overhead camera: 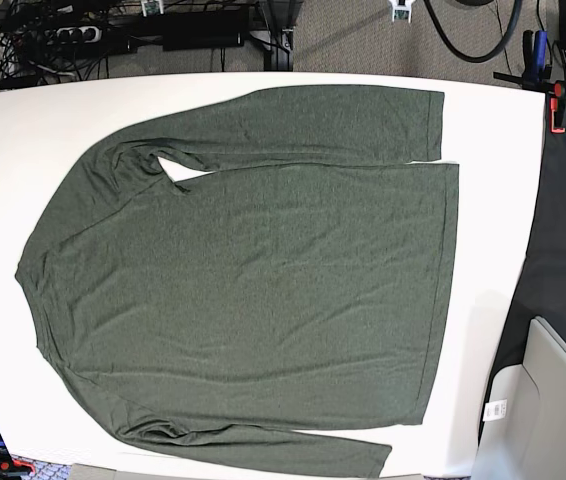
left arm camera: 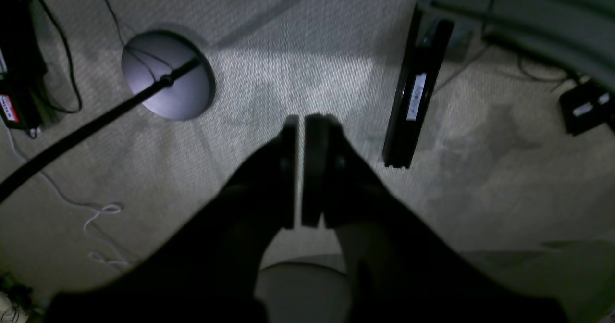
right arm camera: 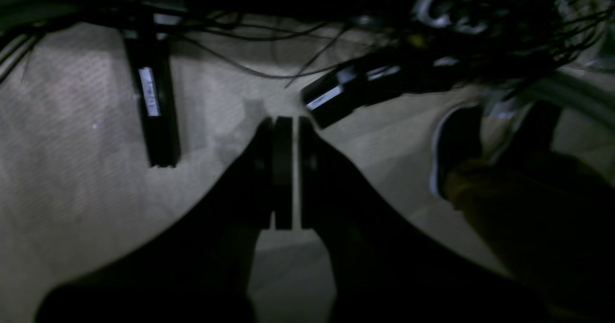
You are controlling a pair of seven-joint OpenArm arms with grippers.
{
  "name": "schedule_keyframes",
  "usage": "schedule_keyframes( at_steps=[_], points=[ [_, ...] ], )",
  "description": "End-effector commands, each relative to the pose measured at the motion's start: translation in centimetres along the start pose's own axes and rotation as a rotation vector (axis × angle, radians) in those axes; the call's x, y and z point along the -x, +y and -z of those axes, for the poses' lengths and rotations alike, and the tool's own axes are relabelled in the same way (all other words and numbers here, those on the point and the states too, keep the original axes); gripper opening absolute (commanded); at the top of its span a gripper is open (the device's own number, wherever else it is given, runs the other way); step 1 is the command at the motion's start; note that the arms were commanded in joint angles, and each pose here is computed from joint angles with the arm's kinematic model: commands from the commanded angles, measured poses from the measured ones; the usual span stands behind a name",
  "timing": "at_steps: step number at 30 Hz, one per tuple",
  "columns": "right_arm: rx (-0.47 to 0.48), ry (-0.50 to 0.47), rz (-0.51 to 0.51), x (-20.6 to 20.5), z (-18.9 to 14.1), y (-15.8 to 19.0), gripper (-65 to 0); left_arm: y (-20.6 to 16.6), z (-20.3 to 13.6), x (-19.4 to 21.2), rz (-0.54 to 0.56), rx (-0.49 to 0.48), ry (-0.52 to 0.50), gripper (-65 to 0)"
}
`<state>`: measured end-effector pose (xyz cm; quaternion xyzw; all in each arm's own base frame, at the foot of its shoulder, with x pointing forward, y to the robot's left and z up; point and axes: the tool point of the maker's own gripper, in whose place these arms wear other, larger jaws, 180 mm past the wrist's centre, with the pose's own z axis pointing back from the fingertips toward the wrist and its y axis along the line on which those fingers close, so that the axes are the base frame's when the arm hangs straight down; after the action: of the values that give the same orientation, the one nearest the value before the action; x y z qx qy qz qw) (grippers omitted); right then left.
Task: Fold the T-shirt properly
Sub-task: 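Lower both grippers from rest toward the shirt's shoulder edge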
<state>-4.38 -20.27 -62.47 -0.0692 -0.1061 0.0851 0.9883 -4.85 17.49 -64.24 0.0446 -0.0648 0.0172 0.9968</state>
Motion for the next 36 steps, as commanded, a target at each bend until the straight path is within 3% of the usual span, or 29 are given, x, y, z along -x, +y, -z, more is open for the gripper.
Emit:
schedule_keyframes(
  at_steps=[1,7,13,17,24,30,36],
  points=[
    [0.009,-0.008,-0.005,0.6,-0.6,-0.4,-65.0,0.5,-0.4,0.1,0.006,-0.012,-0.027,-64.9],
    [0.028,-0.081,-0.043,0.4,-3.3,-1.8,-65.0,1.2,-2.6,0.1,0.021,-0.024,-0.098,-64.9],
    [0.036,-0.224,-0.083,-2.8,-7.3,-2.5,-65.0,1.8,-5.1,-1.0,0.031,-0.035,-0.186,-65.0],
    [0.034,-0.300,-0.098,-4.9,-9.9,-2.4,-65.0,5.0,-7.7,-3.3,-0.010,-0.112,-0.283,-65.0],
    [0.127,-0.322,-0.074,-8.5,-14.0,-5.8,-65.0,7.4,-12.5,-6.3,0.007,-0.169,-0.415,-65.0],
    [0.194,-0.379,-0.069,-11.3,-17.0,-8.1,-65.0,7.5,-15.4,-7.8,0.026,-0.177,-0.438,-65.0],
    [0.236,-0.448,-0.074,-13.6,-19.5,-9.5,-65.0,7.2,-18.8,-12.8,0.035,-0.182,-0.575,-65.0]
  ],
)
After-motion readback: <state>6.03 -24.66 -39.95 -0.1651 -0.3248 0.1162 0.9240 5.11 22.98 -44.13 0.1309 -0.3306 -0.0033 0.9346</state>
